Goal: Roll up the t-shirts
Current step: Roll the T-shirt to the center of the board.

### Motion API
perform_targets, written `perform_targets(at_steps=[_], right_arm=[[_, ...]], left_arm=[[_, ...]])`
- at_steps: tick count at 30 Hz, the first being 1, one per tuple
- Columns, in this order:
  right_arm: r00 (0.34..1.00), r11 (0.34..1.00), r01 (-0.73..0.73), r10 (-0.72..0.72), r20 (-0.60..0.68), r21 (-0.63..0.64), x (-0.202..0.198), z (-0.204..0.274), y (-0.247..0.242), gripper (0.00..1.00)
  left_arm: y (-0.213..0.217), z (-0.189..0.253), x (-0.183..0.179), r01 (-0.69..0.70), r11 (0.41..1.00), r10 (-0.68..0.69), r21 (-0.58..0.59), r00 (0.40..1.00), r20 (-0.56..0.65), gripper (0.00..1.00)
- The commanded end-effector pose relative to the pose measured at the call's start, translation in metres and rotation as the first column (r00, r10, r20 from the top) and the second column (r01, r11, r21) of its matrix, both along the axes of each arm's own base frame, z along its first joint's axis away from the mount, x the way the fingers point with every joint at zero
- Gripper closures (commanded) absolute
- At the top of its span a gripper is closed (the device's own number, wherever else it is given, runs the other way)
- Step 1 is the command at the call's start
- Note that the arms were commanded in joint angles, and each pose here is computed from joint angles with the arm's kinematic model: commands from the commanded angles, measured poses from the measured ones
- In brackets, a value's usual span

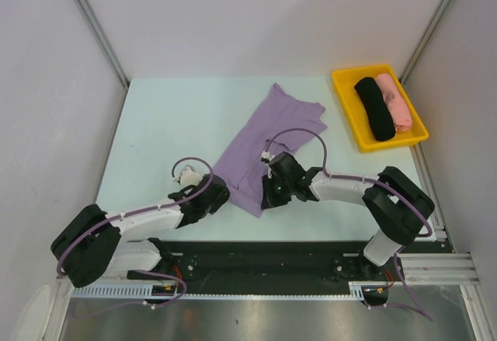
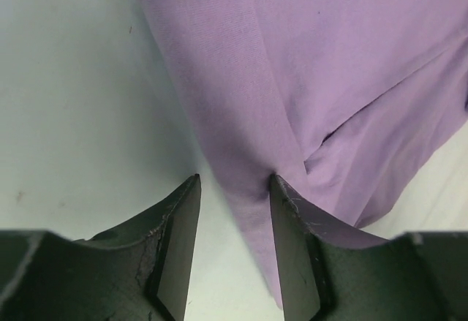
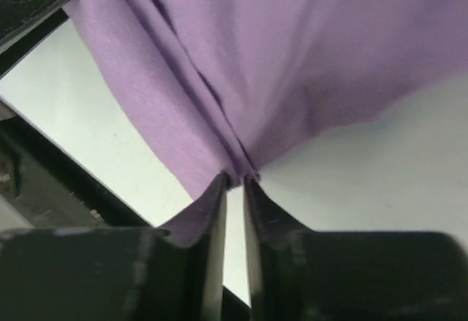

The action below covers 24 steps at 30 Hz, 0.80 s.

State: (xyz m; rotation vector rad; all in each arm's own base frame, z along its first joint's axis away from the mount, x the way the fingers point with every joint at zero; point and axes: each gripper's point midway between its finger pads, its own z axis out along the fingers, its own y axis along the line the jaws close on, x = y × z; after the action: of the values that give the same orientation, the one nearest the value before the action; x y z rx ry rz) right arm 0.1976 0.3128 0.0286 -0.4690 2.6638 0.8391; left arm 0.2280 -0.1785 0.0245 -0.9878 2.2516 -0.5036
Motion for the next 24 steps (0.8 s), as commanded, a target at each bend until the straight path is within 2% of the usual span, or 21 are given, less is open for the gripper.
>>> perform_targets(at_steps=[1,3,4,6,7,9,10,14,16,24], right_arm=[[0.956,0.987,0.097,-0.057,0.287,-0.125,0.024,0.028,-0.024,0.75],[0.915,0.984,0.090,-0.021,0.404,-0.152,0.018,0.046,-0.019,0.70],[0.863,0.976,0.147,-0.046,0.504,-0.162,0.026,0.064,-0.024,0.69],[0.785,0.979,0.092,0.040,0.618,-0.181,0.009,0.081,-0.012,0.66],[0.728,0.978,0.123,0.025,0.685,-0.166,0.012,0.098,-0.014,0.64],[0.658,0.985,0.082,0.059,0.751,-0.149,0.005,0.108,-0.005,0.63],[0.610,0.994,0.066,0.030,0.792,-0.089,-0.001,0.124,0.007,0.63],[0.510,0.991,-0.018,0.121,0.852,-0.130,-0.024,0.125,0.023,0.61],[0.448,0.986,-0.046,0.161,0.879,-0.157,-0.034,0.128,0.034,0.57],[0.358,0.931,-0.106,0.364,0.860,-0.350,-0.046,0.076,0.062,0.44]], left_arm=[[0.011,-0.012,-0.009,-0.021,0.996,0.027,0.082,0.997,-0.077,0.51],[0.010,-0.011,-0.009,-0.012,0.996,0.019,0.089,0.996,-0.086,0.51],[0.010,-0.011,-0.009,-0.009,0.995,0.018,0.099,0.996,-0.092,0.52],[0.009,-0.008,-0.008,0.005,0.994,0.007,0.114,0.995,-0.103,0.51],[0.008,-0.010,-0.009,0.012,0.993,0.002,0.120,0.994,-0.112,0.51],[0.006,-0.009,-0.009,0.023,0.993,-0.008,0.118,0.992,-0.127,0.51],[0.005,-0.009,-0.008,0.027,0.993,-0.011,0.117,0.991,-0.131,0.51],[0.003,-0.012,-0.010,0.054,0.991,-0.033,0.119,0.985,-0.172,0.50],[0.003,-0.015,-0.012,0.056,0.993,-0.035,0.105,0.980,-0.198,0.50],[0.006,-0.015,-0.011,0.085,0.992,-0.061,0.092,0.970,-0.237,0.49]])
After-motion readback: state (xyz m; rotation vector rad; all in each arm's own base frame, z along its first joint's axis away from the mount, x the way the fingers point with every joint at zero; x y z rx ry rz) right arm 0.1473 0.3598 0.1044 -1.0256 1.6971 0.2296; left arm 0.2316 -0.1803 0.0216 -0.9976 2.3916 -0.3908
